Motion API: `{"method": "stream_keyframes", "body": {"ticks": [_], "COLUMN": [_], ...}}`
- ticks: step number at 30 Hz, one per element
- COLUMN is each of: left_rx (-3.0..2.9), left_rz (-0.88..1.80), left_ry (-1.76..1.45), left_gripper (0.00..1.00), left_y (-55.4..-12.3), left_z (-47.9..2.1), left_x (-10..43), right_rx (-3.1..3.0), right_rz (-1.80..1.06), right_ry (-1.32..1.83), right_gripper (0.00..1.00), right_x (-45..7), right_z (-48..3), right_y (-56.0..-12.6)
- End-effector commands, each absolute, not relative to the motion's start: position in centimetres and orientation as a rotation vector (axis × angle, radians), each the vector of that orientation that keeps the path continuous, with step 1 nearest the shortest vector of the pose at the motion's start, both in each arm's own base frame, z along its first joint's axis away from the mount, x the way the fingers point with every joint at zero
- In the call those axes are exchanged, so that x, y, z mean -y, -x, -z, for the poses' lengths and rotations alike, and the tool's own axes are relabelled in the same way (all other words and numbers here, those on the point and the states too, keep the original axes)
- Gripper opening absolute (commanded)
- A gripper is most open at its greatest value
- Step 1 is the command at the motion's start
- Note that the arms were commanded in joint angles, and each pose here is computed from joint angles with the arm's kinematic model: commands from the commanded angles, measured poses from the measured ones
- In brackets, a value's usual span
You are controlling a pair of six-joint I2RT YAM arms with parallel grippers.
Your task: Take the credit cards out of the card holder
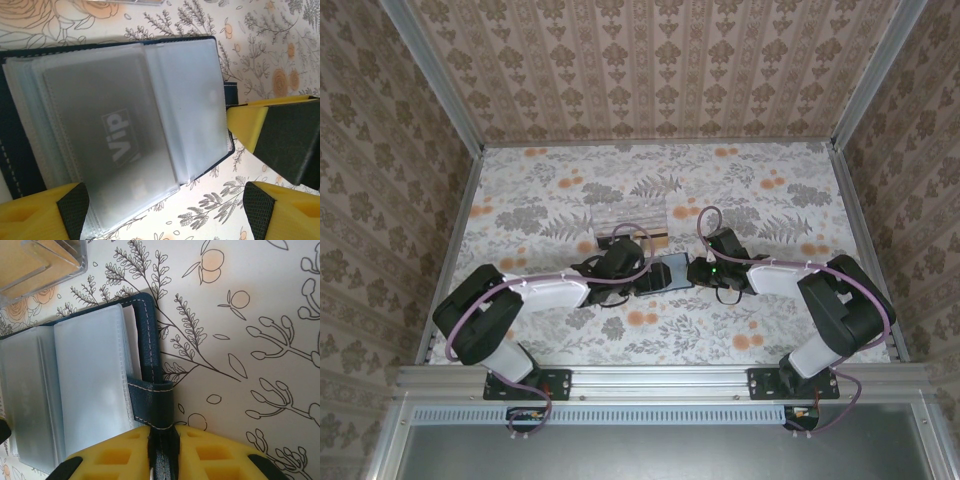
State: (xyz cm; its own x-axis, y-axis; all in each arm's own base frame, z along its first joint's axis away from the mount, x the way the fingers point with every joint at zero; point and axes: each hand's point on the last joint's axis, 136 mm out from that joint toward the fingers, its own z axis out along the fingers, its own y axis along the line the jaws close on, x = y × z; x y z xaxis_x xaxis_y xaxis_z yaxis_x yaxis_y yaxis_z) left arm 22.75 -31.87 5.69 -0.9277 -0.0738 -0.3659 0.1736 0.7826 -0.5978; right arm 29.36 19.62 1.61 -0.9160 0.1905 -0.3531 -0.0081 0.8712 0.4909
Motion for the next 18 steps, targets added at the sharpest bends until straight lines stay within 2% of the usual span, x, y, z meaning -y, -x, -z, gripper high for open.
{"method": "stream_keyframes", "body": {"ticks": [1, 18], "left_rx": [-2.607, -2.599], "left_rz": [0.903, 0.865], "left_ry": [-0.112, -0.076], "left_gripper": [0.84, 0.83], "left_y": [-22.8, -22.8], "left_z": [-5.6, -5.7], "left_x": [32.3, 31.2], "right_rx": [-2.775, -2.777], "right_rz": [-0.724, -0.723], "right_ry": [-0.118, -0.118], "right_gripper": [0.22, 0.22], "right_x": [-20.2, -20.1], "right_z": [0.9, 1.0], "right_y": [-26.5, -26.4]}}
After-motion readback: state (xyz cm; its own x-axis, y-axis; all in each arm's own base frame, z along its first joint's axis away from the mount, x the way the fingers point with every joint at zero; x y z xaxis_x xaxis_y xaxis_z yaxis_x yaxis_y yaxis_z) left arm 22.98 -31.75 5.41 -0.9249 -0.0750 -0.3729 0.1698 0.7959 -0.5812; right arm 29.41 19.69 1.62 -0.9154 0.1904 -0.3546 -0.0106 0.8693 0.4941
